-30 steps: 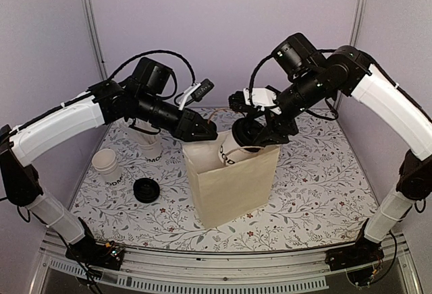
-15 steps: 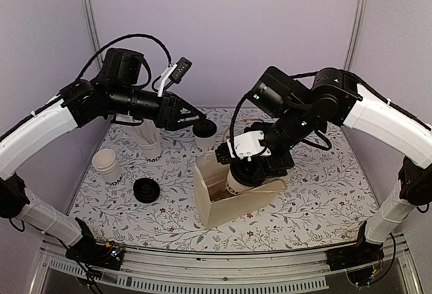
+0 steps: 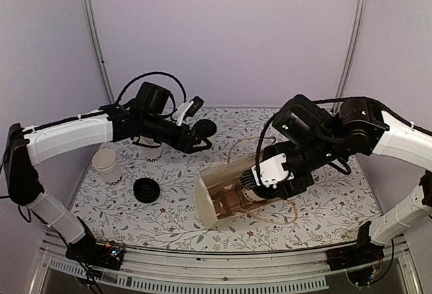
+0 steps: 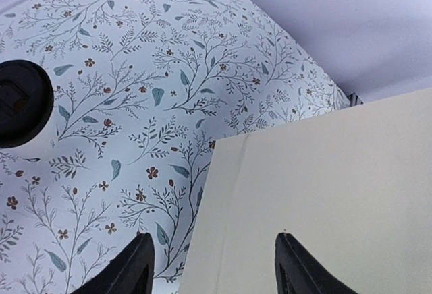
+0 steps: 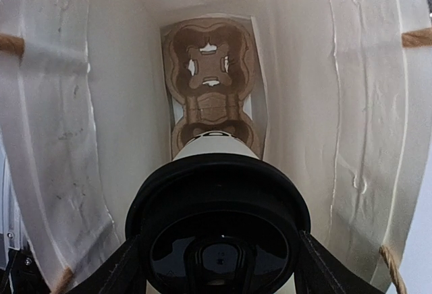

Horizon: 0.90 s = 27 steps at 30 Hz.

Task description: Pack the takeout coffee

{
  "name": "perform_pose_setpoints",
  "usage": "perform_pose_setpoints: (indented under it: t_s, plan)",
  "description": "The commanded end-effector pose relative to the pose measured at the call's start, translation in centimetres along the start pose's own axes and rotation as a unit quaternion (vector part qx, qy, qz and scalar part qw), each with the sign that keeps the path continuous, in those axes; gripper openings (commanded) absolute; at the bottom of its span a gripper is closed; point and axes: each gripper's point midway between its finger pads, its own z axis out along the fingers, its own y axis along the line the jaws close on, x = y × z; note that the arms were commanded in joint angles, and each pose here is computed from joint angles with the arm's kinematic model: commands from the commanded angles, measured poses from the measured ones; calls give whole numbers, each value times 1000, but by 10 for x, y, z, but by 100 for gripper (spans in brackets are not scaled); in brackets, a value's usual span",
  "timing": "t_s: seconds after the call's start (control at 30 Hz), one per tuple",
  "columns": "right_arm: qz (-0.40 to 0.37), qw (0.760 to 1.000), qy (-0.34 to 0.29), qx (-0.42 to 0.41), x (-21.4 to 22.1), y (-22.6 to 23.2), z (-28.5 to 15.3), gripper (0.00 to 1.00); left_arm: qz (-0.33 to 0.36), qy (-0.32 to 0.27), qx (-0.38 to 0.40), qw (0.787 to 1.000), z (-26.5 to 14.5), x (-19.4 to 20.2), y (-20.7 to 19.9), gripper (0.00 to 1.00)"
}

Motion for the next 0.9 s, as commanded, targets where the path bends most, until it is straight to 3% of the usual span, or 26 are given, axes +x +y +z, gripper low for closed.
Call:
perform_pose_setpoints:
  t_s: [0.0, 0.17, 0.47, 0.87]
  plan:
    - [-24, 999, -15, 28, -1, -3, 1, 39, 4, -19, 24, 1000, 18, -11, 5, 63]
    - [-31, 999, -35, 25, -2, 5, -2, 39, -13, 5, 45, 999, 46, 1, 7, 62]
    - [-39, 996, 10, 81, 13, -8, 16, 38, -26, 23, 88, 996, 77, 15, 2, 60]
    - [-79, 994, 27, 71, 23, 23, 11, 37, -28, 36, 115, 992, 93, 21, -10, 60]
